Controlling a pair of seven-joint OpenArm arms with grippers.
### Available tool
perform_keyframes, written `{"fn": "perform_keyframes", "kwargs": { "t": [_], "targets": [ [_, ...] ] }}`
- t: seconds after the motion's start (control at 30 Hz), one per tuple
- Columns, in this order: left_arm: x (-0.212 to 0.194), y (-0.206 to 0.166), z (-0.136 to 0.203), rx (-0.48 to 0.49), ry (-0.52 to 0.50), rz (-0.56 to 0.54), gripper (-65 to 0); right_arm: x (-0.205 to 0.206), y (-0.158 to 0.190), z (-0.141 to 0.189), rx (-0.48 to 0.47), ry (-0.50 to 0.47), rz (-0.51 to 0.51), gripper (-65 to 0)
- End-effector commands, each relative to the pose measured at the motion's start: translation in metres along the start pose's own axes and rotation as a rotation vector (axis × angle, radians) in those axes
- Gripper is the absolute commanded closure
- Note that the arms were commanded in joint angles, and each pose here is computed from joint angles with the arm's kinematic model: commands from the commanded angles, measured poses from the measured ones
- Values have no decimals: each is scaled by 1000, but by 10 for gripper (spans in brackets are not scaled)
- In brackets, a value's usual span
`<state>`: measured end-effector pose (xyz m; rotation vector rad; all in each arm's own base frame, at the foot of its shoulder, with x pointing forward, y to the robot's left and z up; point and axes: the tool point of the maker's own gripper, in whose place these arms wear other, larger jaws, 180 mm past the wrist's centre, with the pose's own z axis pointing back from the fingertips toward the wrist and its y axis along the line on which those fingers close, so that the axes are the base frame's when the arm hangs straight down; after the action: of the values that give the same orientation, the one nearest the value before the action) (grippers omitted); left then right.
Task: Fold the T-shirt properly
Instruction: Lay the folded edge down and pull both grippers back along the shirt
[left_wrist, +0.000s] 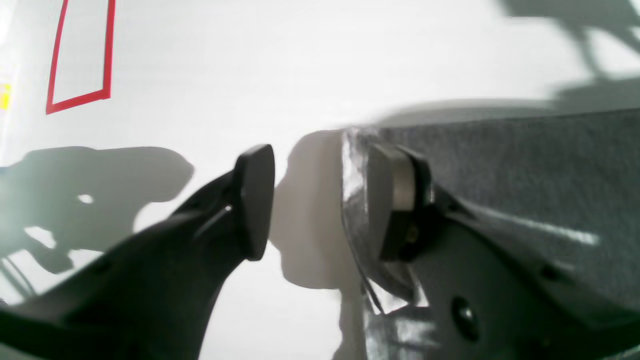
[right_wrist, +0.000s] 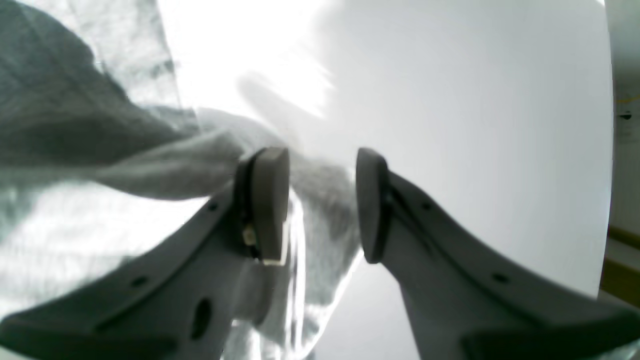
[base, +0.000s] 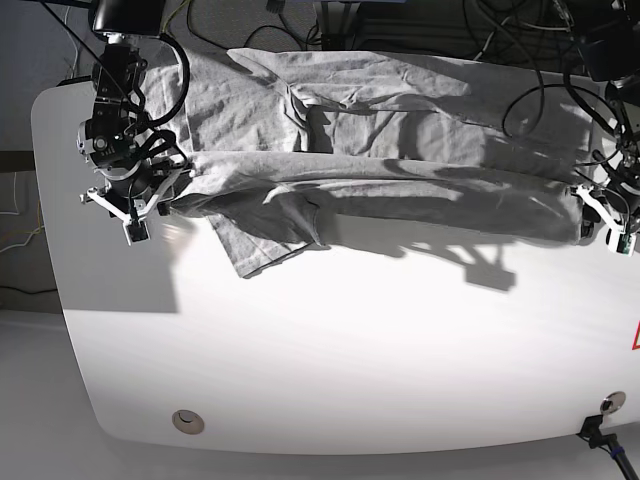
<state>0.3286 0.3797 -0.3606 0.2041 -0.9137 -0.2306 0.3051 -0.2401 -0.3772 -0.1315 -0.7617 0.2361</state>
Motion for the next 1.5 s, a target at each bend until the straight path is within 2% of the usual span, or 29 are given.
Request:
{"fn": "perform_keyframes", "kwargs": {
  "t": [0.0, 0.23, 0.47, 0.63, 0.7, 0.87, 1.03, 1.13, 1.3, 1.47],
  "targets": [
    [20, 12, 0, 24, -47, -5, -271, 17, -12, -6, -21, -42, -10, -221],
    [6, 10, -29, -39, 24, 110, -272, 20, -20, -29, -13, -11, -55, -221],
    [-2, -4, -44, -87, 49, 181, -272, 37, -22, -34, -9, -71, -67, -223],
    [-4, -12, -45, -99, 50, 189, -272, 56, -3, -38, 46, -113, -71, -224],
    [-5, -12, -46, -100, 53, 191, -271, 58, 13, -47, 97, -107, -88, -224],
    [-4, -13, -46, -101, 49, 188, -268, 62, 28, -61, 150, -95, -114, -224],
    [-3, -21, -48, -114, 44, 197, -268, 72, 39, -61, 204, -129, -167, -224],
    [-2, -25, -49, -128, 41, 195, -269, 76, 53, -62, 233, -131, -163, -224],
    [-1, -40, -51, -172, 38, 196, -269, 52, 71, -75, 276, -60, -192, -224],
    [-2, -40, -51, -172, 40, 197, -271, 41, 82, -83, 300, -47, -224, -224]
  ]
}}
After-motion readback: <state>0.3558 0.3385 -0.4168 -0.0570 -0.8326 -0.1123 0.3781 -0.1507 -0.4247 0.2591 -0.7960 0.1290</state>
